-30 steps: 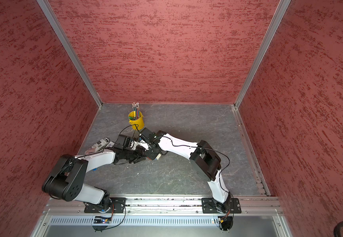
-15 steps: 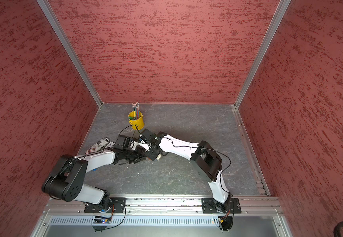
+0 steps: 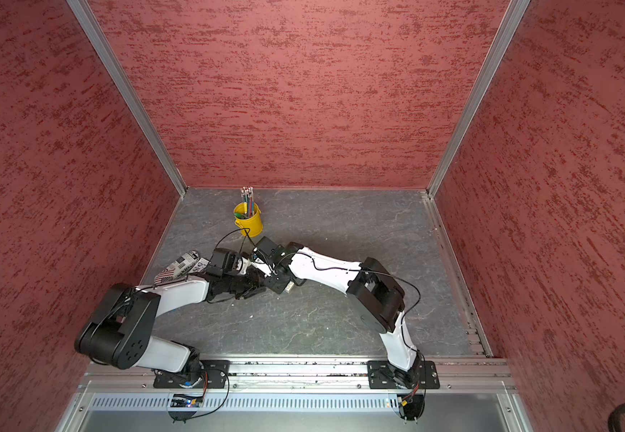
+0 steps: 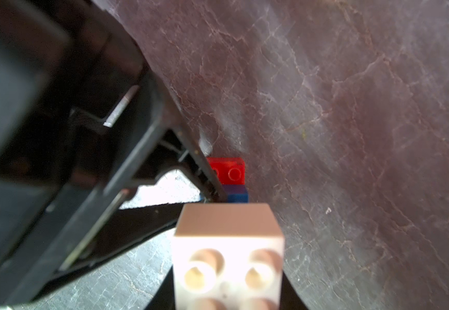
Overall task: Assemble the letter y with lego
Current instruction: Assemble the lego brick with the lego brick, then place the lego brick at the center of the board.
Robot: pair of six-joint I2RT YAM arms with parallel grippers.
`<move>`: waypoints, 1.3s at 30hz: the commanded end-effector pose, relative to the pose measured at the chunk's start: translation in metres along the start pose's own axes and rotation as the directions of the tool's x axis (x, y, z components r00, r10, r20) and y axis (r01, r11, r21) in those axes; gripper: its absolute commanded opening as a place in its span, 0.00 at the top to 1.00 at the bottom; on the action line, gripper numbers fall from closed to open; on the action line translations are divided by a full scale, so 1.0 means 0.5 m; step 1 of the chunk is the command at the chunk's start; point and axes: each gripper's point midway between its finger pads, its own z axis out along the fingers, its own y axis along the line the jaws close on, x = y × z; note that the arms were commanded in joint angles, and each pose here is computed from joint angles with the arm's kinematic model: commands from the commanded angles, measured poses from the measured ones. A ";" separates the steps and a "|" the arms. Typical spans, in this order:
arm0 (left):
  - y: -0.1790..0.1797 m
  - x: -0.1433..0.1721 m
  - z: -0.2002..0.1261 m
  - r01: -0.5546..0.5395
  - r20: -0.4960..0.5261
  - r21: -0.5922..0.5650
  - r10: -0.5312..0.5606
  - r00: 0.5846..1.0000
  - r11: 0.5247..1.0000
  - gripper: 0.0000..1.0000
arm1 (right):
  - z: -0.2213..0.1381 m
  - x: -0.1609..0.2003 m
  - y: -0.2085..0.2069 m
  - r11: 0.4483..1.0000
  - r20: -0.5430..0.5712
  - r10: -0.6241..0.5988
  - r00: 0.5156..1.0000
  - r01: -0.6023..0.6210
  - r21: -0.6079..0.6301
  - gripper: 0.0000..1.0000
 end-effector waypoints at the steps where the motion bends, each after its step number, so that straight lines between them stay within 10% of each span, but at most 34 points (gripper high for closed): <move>1: 0.126 0.040 0.002 0.114 0.002 -0.234 -0.117 0.993 0.966 0.50 | 0.029 0.033 -0.005 0.999 -0.063 -0.019 0.998 0.021 0.032 0.67; 39: 0.107 0.025 -0.032 0.127 0.064 -0.173 -0.117 0.991 0.977 0.47 | 0.024 0.026 -0.002 1.000 -0.061 -0.002 0.998 0.003 0.030 0.68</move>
